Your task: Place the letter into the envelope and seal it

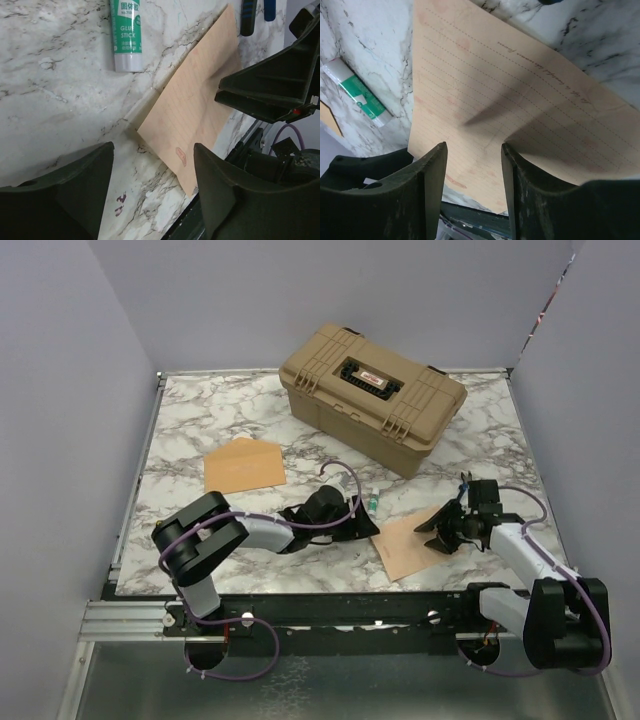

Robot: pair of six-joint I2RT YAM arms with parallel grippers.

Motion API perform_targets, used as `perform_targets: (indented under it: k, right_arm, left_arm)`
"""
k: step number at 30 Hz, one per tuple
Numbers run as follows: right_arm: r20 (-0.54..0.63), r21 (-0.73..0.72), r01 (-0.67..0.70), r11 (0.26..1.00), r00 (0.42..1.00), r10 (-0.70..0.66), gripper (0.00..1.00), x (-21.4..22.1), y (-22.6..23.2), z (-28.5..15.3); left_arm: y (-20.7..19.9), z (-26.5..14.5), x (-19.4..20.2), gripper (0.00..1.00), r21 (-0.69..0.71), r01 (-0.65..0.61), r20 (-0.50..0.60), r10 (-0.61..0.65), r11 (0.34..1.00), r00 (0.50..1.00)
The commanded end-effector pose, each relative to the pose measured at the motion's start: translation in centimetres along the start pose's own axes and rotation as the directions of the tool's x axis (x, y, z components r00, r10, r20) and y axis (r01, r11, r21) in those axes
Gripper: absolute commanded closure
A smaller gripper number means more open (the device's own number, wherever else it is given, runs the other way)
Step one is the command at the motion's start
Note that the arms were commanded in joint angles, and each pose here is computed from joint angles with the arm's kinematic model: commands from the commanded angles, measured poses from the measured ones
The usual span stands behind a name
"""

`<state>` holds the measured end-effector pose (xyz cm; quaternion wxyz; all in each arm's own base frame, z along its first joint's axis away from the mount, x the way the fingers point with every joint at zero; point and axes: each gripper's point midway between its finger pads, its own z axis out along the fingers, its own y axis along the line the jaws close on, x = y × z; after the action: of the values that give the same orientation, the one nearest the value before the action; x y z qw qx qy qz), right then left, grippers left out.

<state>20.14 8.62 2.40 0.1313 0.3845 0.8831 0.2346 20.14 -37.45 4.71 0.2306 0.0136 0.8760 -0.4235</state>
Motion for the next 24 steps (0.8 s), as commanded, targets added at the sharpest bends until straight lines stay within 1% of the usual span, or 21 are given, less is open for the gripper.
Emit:
perform_targets:
  k: [1, 4, 10, 12, 17, 18, 21, 24]
  right_arm:
    - [-0.068, -0.023, -0.014, 1.0, 0.998, 0.012, 0.48, 1.3, -0.3, 0.8]
    - [-0.085, -0.042, -0.027, 0.999, 0.996, 0.023, 0.48, 1.6, -0.2, 1.1]
    - [-0.099, -0.06, -0.037, 0.998, 0.995, 0.031, 0.49, 1.8, 0.1, 1.3]
    - [-0.101, -0.065, -0.032, 0.997, 0.995, 0.025, 0.49, 1.8, 0.2, 1.2]
    - [-0.079, -0.068, 0.014, 0.998, 0.997, -0.02, 0.49, 1.2, 0.9, 0.3]
    - [-0.067, -0.074, 0.033, 0.997, 0.997, -0.038, 0.49, 0.9, 1.3, -0.1]
    - [-0.017, -0.119, 0.116, 0.986, 0.993, -0.119, 0.48, -0.3, 3.3, -1.7]
    - [0.044, -0.175, 0.236, 0.956, 0.972, -0.232, 0.46, -1.6, 6.1, -4.1]
  left_arm:
    - [1.2, 1.5, 2.7, 0.36, -0.017, 0.02, -0.115, -0.021, 1.0, 0.993]
    - [1.4, 2.0, 3.1, 0.4, -0.021, 0.034, -0.14, -0.036, 0.999, 0.989]
    - [1.9, 1.8, 3.0, 0.49, -0.047, 0.055, -0.123, -0.06, 0.997, 0.991]
    - [1.5, 1.8, 2.7, 0.58, -0.033, 0.053, -0.113, -0.056, 0.998, 0.992]
    - [-0.5, 1.2, 1.1, 0.99, 0.05, 0.019, -0.08, -0.015, 0.999, 0.997]
    - [-1.1, 1.0, 0.6, 1.0, 0.072, 0.002, -0.074, 0.004, 0.997, 0.997]
    - [-3.2, -0.4, -1.4, 1.0, 0.15, -0.045, -0.04, 0.052, 0.988, 0.998]
    - [-5.4, -2.6, -3.6, 1.0, 0.228, -0.117, -0.009, 0.122, 0.967, 0.992]
